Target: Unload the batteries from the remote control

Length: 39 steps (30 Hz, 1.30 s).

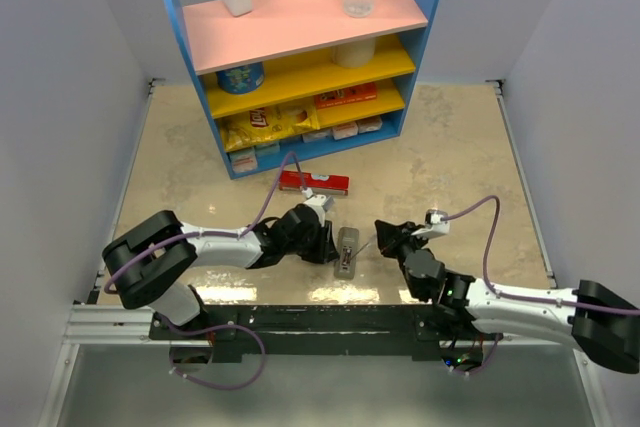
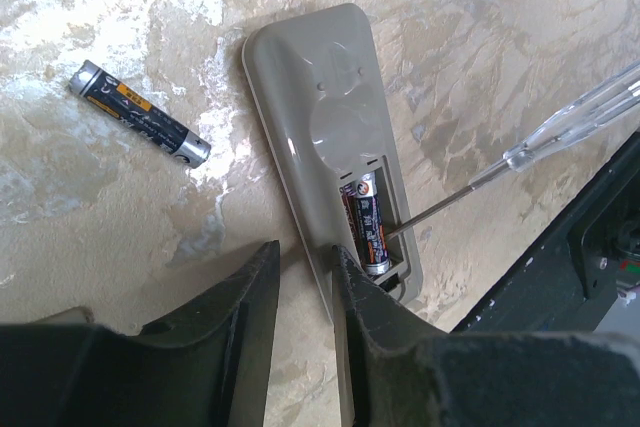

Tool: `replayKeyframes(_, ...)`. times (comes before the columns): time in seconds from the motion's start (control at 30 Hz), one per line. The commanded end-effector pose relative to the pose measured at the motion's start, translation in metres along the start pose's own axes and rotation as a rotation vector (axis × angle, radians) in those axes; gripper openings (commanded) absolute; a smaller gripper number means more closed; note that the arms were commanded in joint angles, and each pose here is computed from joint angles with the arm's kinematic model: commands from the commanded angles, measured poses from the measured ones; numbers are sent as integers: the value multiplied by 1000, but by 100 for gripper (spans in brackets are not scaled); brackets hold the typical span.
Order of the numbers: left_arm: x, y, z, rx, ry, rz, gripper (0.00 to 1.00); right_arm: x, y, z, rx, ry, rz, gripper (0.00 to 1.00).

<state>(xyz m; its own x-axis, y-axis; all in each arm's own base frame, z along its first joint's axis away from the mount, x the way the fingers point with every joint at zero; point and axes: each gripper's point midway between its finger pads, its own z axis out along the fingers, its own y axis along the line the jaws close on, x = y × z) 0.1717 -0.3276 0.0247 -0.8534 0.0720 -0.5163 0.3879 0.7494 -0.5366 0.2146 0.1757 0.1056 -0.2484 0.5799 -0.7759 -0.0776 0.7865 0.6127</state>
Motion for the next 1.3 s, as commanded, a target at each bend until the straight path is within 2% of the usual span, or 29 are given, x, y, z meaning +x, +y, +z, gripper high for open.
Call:
replayKeyframes(0.0, 13, 4, 6, 0, 35, -17, 32, -2, -4, 5, 0, -41, -128, 0)
replayKeyframes(0.13, 14, 5, 5, -2, 35, -20, 32, -3, -10, 6, 39, -64, -114, 0)
replayKeyframes(0.3, 18, 9, 4, -7, 33, -31, 32, -4, -33, -2, 77, -99, 10, 0)
replayKeyframes(0.43, 16, 6, 5, 4, 26, -35, 33, 1, -47, -5, 122, -91, 29, 0)
replayKeyframes(0.47, 15, 5, 6, 5, 25, -35, 33, 4, -51, -5, 144, -88, 86, 0)
replayKeyframes(0.7, 18, 9, 4, -7, 23, -40, 32, 19, -67, -5, 221, -60, 113, 0)
replayKeyframes(1.0, 28, 8, 4, 2, 27, -47, 31, 33, -76, -4, 263, -34, 145, 0)
replayKeyframes(1.2, 29, 9, 4, -9, 27, -39, 31, 32, -65, -3, 232, -17, 147, 0)
replayKeyframes(1.27, 28, 11, 4, -22, 25, -36, 31, 21, -44, 1, 192, -24, 102, 0)
